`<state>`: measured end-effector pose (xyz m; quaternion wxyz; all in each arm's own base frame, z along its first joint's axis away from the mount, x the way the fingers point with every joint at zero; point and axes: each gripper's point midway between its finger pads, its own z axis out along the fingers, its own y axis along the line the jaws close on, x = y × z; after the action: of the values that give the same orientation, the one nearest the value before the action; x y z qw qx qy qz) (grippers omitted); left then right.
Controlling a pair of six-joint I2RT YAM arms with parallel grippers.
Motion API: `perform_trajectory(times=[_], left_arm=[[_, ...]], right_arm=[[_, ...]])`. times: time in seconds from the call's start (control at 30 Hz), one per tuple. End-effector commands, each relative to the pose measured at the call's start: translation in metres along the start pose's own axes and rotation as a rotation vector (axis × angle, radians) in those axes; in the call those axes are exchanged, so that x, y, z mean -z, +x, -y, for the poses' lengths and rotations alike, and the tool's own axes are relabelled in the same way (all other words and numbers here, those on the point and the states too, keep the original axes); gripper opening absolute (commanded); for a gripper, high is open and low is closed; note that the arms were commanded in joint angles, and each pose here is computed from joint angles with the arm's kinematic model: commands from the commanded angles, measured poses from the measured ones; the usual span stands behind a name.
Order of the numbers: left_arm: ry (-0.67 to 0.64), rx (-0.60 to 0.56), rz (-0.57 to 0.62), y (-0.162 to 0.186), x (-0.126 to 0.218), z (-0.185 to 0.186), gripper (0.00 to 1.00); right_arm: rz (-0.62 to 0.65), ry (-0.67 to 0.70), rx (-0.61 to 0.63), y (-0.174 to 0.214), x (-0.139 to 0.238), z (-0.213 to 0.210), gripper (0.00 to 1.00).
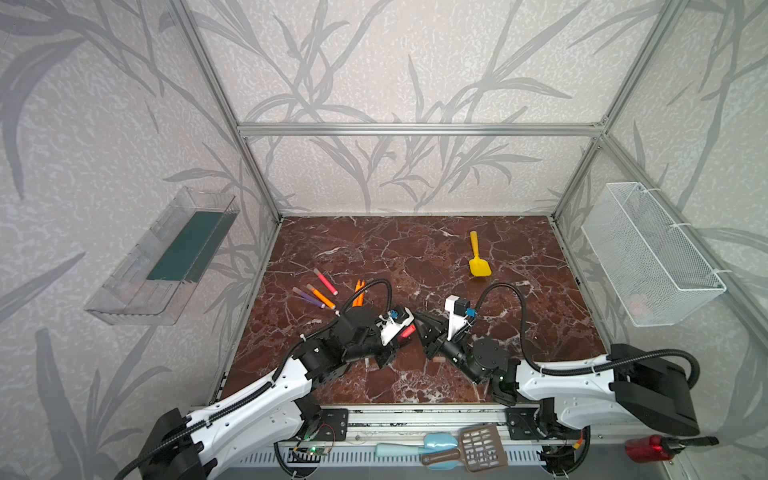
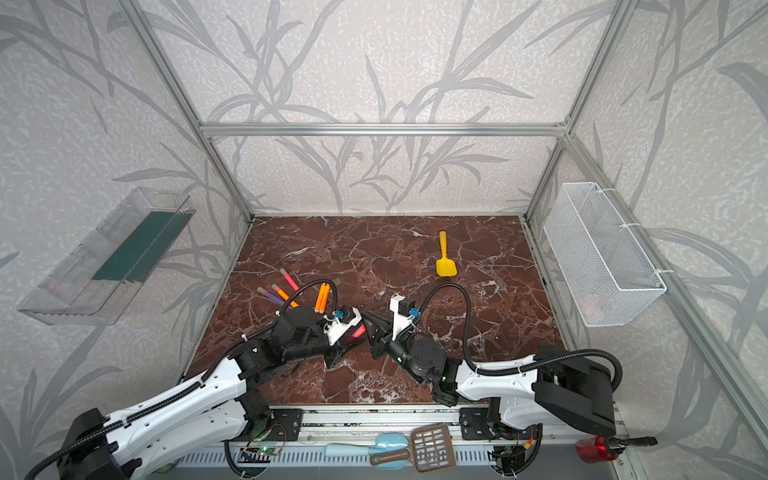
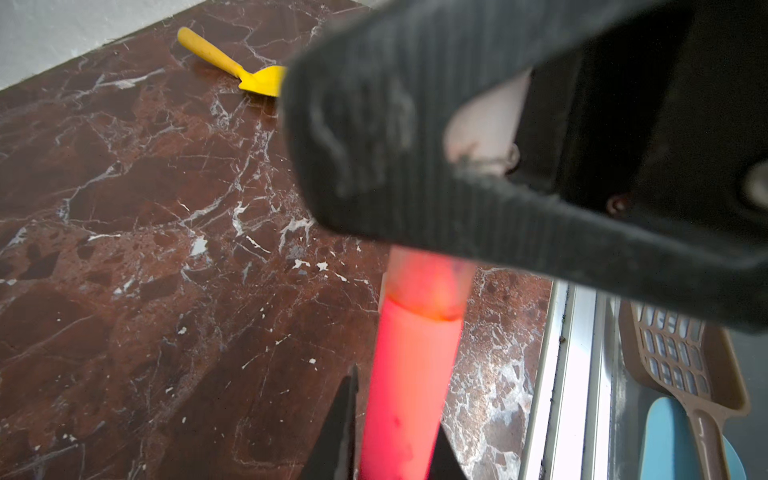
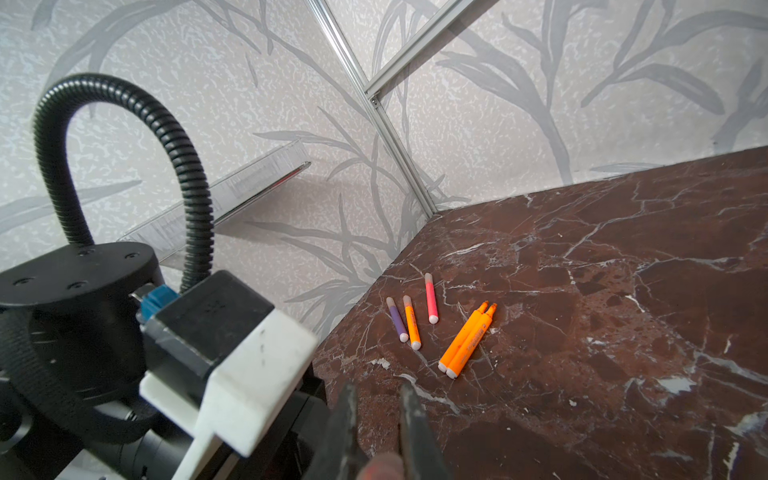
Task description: Insert the pens into the pen caps
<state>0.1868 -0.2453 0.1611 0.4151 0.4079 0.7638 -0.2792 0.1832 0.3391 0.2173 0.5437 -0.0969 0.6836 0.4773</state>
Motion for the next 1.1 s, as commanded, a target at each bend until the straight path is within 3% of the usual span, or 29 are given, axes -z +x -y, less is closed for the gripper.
perform_trajectory(times=[0.0,0.13,0.47,0.63,0.8,1.07], left_arm=[[-0.552,0.258,1.059,-0.214,0.174,-0.108,0.00],[-0.530,0.288,1.058,-0.211,0.170,-0.110,0.00],[-0.414,0.157,0.938,-0.205,0.131,-0.092,0.00],[-0.324,0.095,0.916,-0.198,0.115,-0.079,0.00],[-0.250,0.057,0.915,-0.190,0.107,-0.065,0.00],[-0.253,0.052,0.996,-0.166,0.108,-0.063,0.00]], right_arm=[[-0.696,-0.260,0.122,0.175,0.085,-0.017,0.00],[-0.654,-0.341,0.151,0.166,0.083,-0.033,0.00],[-0.508,-0.136,0.178,0.108,0.058,-0.019,0.00],[-0.428,-0.165,0.179,0.069,0.050,-0.036,0.00],[-0.444,-0.109,0.224,0.061,0.039,-0.038,0.00],[-0.550,-0.049,0.368,0.069,0.028,-0.035,0.00]])
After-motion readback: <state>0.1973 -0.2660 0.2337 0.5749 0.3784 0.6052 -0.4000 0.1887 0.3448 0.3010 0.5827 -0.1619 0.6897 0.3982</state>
